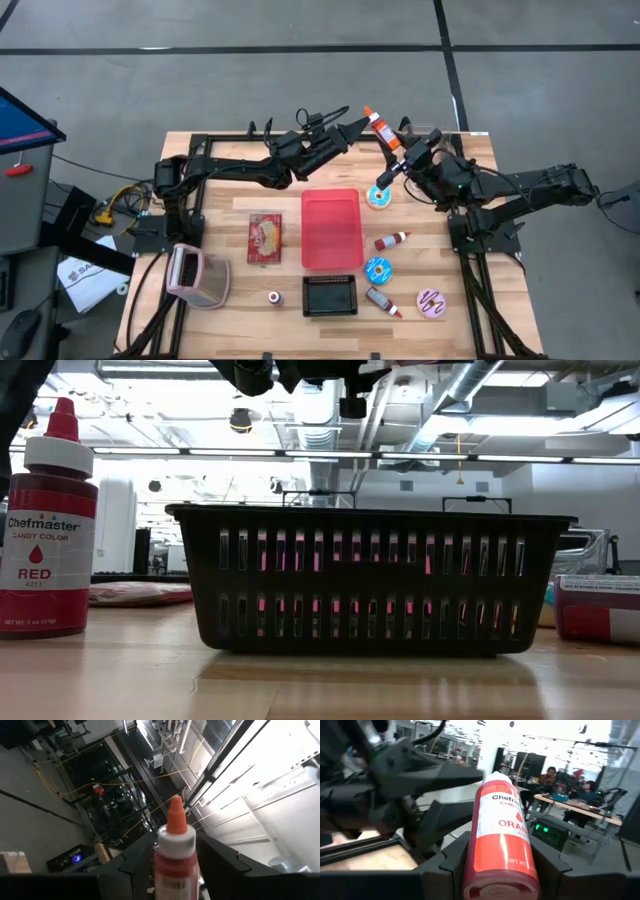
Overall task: Pick & Place Food Item
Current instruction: Put the orange food coloring bottle into the transparent bin, then put the bottom left red food coloring bottle into the transparent bin
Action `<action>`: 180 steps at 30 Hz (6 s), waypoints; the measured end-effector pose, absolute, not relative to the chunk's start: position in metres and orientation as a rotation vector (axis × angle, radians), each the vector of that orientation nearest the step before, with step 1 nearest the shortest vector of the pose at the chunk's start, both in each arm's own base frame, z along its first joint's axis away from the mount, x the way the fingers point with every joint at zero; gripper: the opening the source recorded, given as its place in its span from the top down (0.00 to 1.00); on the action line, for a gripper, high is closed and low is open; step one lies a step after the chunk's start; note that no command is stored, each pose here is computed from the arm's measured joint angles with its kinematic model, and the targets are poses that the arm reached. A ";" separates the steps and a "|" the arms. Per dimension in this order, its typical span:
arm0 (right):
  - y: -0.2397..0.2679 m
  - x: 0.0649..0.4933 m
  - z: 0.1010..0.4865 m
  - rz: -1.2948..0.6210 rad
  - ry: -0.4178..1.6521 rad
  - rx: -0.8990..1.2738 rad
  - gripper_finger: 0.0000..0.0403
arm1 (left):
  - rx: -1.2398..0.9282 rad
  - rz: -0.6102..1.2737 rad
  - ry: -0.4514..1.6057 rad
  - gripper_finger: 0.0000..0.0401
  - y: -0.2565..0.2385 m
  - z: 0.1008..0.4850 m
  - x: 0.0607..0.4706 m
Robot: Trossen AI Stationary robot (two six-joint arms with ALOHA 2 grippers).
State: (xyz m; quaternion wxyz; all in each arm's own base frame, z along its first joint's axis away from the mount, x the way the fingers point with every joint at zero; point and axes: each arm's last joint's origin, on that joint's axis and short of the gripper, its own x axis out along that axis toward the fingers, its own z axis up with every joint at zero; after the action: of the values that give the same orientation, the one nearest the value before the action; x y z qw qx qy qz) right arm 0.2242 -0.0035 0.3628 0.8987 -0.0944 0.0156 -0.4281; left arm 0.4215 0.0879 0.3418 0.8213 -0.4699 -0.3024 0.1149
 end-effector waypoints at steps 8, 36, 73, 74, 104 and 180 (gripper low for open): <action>-0.005 0.213 0.369 -0.954 0.025 -0.183 0.65 | -0.840 0.320 -0.617 0.63 0.097 0.352 0.406; -0.057 0.112 0.295 -1.372 0.551 0.554 0.65 | -0.495 0.498 -0.370 0.63 0.074 0.337 0.226; -0.163 0.152 0.210 -1.474 1.063 0.921 0.49 | -0.512 0.320 -0.289 0.63 0.037 0.318 0.235; -0.164 0.150 0.211 -1.468 1.067 0.928 0.47 | -0.512 0.318 -0.289 0.63 0.037 0.318 0.235; 0.032 0.177 0.284 -0.379 0.839 0.421 0.37 | -0.467 0.261 -0.111 0.63 0.033 0.304 0.237; 0.063 0.189 0.234 -0.128 1.378 0.087 0.37 | 0.037 -0.472 1.066 0.36 -0.117 0.247 0.254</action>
State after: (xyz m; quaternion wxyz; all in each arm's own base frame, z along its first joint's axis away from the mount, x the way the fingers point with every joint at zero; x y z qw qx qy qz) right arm 0.1888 0.0626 0.2338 0.7690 0.0401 0.6353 -0.0590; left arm 0.2537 -0.1172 0.2472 0.8347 0.0174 0.5033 -0.2227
